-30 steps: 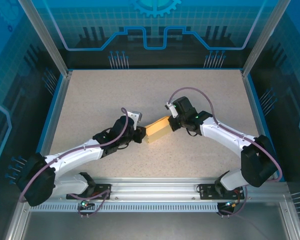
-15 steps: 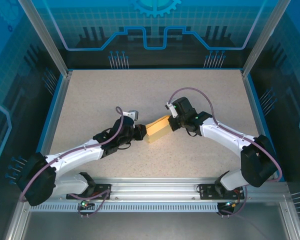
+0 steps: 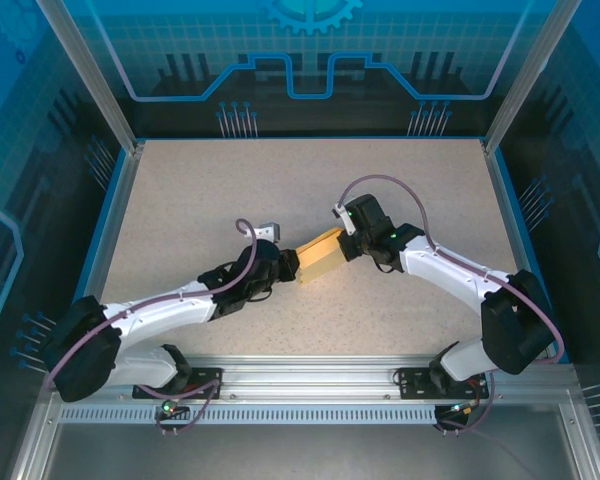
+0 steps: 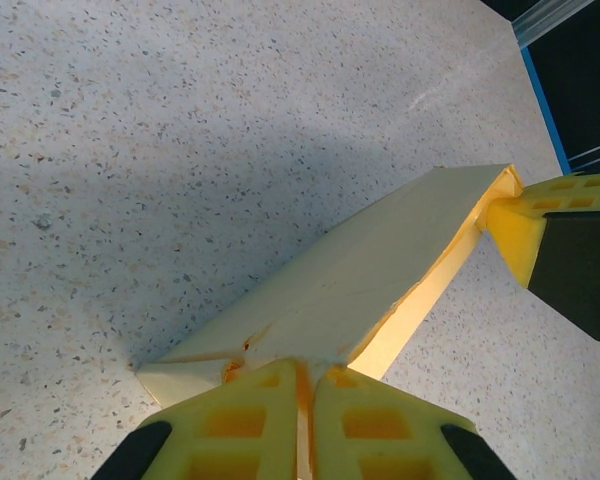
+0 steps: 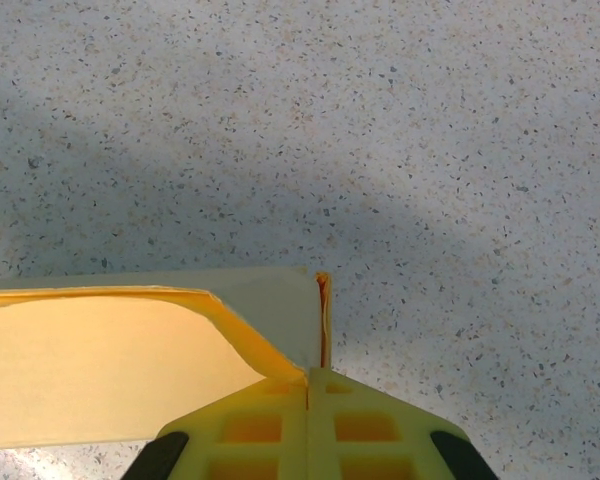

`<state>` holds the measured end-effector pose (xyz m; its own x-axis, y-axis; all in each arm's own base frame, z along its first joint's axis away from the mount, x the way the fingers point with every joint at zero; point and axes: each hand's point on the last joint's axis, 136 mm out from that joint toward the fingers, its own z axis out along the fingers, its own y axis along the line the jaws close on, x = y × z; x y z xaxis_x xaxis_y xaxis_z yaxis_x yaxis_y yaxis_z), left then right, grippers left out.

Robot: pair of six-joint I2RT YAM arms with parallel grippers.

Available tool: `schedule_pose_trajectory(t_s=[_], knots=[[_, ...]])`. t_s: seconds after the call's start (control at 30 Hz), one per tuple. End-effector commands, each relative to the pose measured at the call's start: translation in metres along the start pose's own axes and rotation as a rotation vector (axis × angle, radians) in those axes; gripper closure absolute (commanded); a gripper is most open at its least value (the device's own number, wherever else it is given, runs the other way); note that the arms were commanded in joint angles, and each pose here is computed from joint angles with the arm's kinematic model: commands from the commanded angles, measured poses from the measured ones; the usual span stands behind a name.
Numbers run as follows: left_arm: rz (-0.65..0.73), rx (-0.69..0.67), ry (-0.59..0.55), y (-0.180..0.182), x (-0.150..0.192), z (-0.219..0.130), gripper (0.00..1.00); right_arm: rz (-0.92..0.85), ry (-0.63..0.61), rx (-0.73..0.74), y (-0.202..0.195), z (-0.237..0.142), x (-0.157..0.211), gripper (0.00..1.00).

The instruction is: Fold the paper box

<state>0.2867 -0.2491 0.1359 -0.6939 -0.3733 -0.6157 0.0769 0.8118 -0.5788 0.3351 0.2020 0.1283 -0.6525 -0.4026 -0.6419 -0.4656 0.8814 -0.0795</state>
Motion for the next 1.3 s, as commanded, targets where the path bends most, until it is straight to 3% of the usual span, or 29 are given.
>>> schedule_pose_trajectory(t_s=[0.0,0.77,1.27], knots=[[-0.010,0.007,-0.033,-0.005,0.006,0.003,0.90,-0.006,0.018,-0.091,0.024,-0.002,0.010,1.00],[0.068,-0.048,-0.074,0.000,0.035,0.022,0.93,-0.005,0.010,-0.092,0.024,-0.007,0.014,1.00],[0.174,-0.085,-0.079,0.009,0.036,0.010,0.97,-0.023,0.001,-0.081,0.022,-0.013,0.017,1.00]])
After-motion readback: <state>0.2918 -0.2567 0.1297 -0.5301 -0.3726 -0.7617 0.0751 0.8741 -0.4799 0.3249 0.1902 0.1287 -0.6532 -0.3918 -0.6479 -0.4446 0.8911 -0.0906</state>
